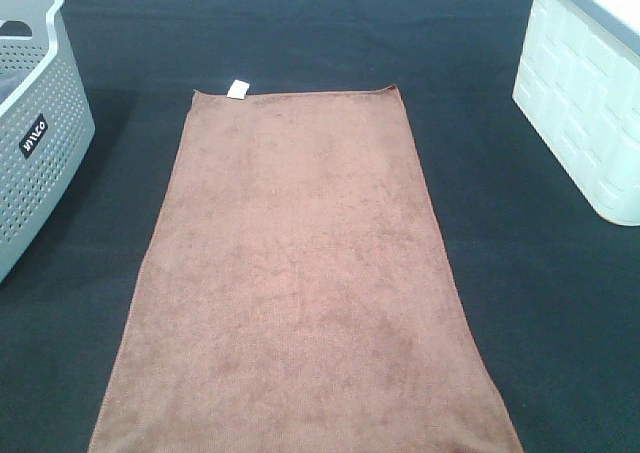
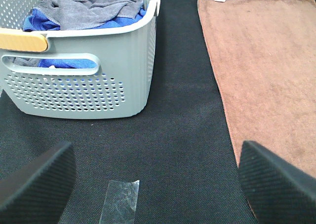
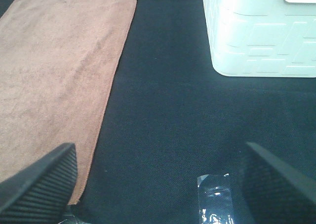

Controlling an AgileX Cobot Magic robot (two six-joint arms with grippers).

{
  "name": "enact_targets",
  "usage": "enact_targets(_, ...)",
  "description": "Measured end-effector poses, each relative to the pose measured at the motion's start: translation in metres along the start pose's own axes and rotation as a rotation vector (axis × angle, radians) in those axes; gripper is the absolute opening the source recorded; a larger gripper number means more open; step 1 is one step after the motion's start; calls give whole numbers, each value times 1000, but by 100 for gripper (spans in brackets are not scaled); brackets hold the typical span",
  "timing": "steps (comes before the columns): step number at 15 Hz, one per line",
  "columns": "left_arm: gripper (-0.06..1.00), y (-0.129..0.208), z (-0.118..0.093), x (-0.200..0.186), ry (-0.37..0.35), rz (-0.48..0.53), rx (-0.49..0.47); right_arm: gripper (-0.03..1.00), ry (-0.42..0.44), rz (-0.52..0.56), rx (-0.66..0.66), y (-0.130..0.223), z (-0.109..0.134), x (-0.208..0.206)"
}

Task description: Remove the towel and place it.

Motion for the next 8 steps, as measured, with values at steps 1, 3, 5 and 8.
enact_targets(1, 84, 0, 0, 0, 0, 0, 0, 81, 0, 0, 0, 0, 0, 0)
enact_targets(3, 84, 0, 0, 0, 0, 0, 0, 81, 1, 0, 0, 0, 0, 0)
enact_targets(5, 84, 0, 0, 0, 0, 0, 0, 81, 1, 0, 0, 0, 0, 0)
enact_targets(8, 84, 0, 0, 0, 3, -1, -2, 81, 1, 0, 0, 0, 0, 0)
Point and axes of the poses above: a point on each arm's last joint axis where the gripper is mounted, x pointing out along that axis toward the gripper, z along the wrist's bending axis when the last joint is at zero, y = z × x, the point moved 1 cm from there along x, pointing out along that axis toward the gripper, and after that the axes turned 9 degrees about x, right-handed, at the moved point
